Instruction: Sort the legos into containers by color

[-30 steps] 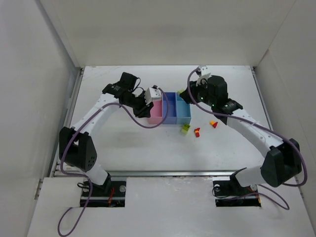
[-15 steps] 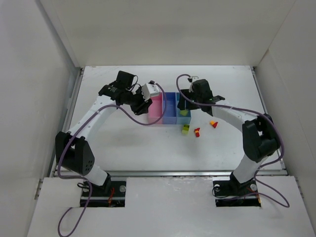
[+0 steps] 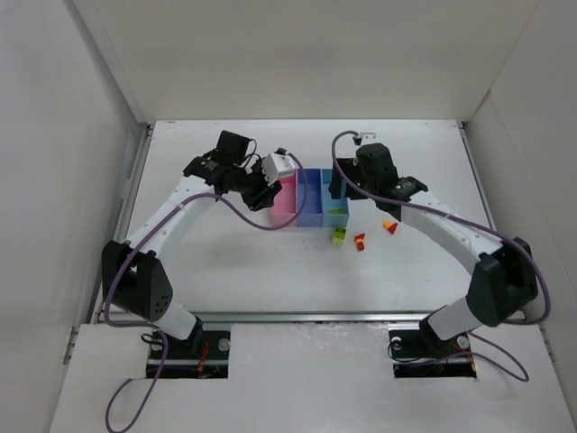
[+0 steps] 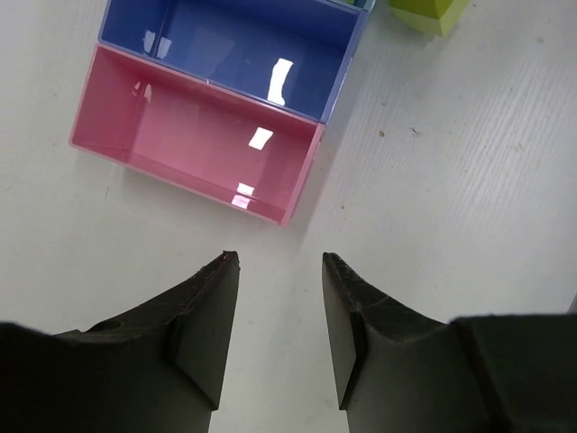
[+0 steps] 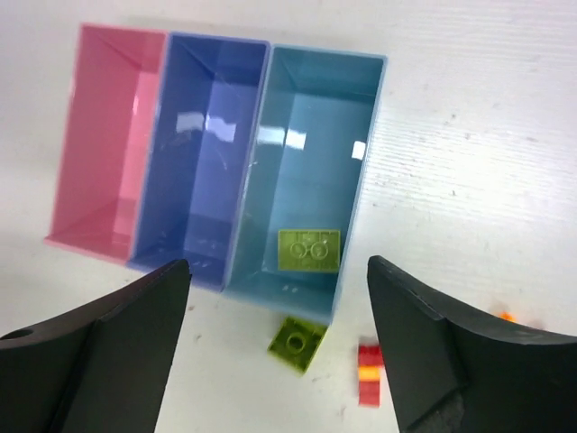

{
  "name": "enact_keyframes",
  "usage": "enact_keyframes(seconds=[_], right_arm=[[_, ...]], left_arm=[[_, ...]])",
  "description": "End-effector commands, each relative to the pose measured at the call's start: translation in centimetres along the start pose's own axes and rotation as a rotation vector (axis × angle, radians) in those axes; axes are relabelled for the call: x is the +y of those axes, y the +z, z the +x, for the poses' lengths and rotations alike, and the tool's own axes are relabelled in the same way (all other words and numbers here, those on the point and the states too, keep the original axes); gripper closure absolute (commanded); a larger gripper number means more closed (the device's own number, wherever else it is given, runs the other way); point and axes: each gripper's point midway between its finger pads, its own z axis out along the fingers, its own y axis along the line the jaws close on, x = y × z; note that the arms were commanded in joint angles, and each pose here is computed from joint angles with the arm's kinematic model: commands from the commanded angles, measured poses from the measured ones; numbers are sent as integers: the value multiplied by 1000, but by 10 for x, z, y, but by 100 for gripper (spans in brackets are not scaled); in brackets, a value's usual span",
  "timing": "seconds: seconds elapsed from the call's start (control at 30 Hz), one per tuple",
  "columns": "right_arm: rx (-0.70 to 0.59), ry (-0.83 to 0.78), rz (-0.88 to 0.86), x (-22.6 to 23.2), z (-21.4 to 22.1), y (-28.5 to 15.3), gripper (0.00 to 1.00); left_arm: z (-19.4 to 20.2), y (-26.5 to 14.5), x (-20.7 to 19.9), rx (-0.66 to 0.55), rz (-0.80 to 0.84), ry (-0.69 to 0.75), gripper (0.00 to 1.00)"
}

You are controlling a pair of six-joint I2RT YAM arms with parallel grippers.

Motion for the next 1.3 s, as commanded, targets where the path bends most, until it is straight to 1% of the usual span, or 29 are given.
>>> enact_keyframes(seconds=[0.0, 0.03, 0.07, 0.13, 0.2, 0.23, 0.27, 0.3, 0.33, 0.37, 0.43, 0.5, 0.53, 0.57, 0.6, 0.63, 0.7, 0.8, 0.83, 0.93, 0.97, 1.0, 1.03, 1.07, 1.1, 1.13, 1.17, 1.23, 1.27], right_arm=[[-10, 27, 160, -10, 12, -37, 14], [0, 50, 164, -8, 19, -44, 12], [41, 36, 159, -2, 36, -45, 0], [97, 25, 137, 3, 60, -42, 0], [141, 27, 109, 10, 74, -38, 0], [160, 33, 119, 8, 81, -35, 0], [175, 23, 106, 13, 86, -34, 0], [172, 24, 104, 14, 86, -30, 0], [176, 33, 107, 13, 90, -29, 0], [167, 44, 104, 15, 88, -28, 0], [153, 45, 111, 13, 88, -25, 0], [144, 54, 117, 9, 90, -31, 0], [122, 67, 135, 7, 85, -33, 0], [139, 62, 145, 2, 93, -35, 0], [110, 66, 147, 2, 86, -40, 0], [119, 64, 152, -1, 90, -44, 0], [114, 50, 158, -5, 91, -50, 0], [105, 6, 116, -4, 91, -59, 1], [92, 7, 119, -5, 88, -61, 3], [143, 1, 201, -26, 97, -67, 3], [155, 15, 218, -31, 99, -69, 3], [170, 39, 245, -43, 100, -69, 3], [191, 52, 253, -50, 107, -68, 5], [208, 36, 256, -56, 108, -66, 13], [228, 29, 256, -61, 114, -66, 17], [228, 21, 215, -57, 111, -64, 19], [238, 6, 216, -59, 115, -64, 20], [241, 8, 214, -61, 115, -61, 30], [241, 8, 214, -61, 115, -61, 33]], left_arm=[[-16, -17, 3, -50, -68, 20, 61], [-16, -17, 9, -46, -94, 25, 61], [-17, -21, 11, -42, -113, 29, 61], [-22, -29, 20, -49, -174, 62, 59], [-27, -40, 41, -57, -297, 120, 59], [-29, -51, 44, -75, -354, 150, 58], [-44, -63, 59, -126, -457, 196, 57], [-50, -72, 63, -157, -508, 237, 54], [-58, -80, 64, -204, -547, 259, 45], [-69, -96, 64, -283, -624, 294, 0], [-73, -103, 60, -345, -648, 259, 0], [-73, -98, 49, -365, -597, 213, 0], [-69, -95, 46, -362, -580, 170, 0], [-67, -88, 44, -360, -546, 105, 0], [-71, -85, 40, -359, -519, 99, 0], [-63, -77, 30, -326, -456, 85, 0], [-62, -68, 22, -305, -399, 90, 0], [-60, -61, 14, -306, -364, 94, 0], [-59, -63, 12, -308, -365, 95, 0], [-66, -71, 18, -338, -409, 86, 0], [-69, -78, 31, -347, -485, 58, 0], [-66, -79, 35, -356, -515, -14, 0], [-67, -82, 40, -364, -545, -43, 0], [-68, -84, 42, -371, -560, -60, 0], [-73, -86, 42, -388, -554, -63, 0], [-75, -85, 39, -396, -536, -58, 0], [-77, -84, 36, -403, -516, -52, 0], [-78, -80, 29, -410, -471, -43, 0], [-75, -76, 27, -401, -460, -35, 0]])
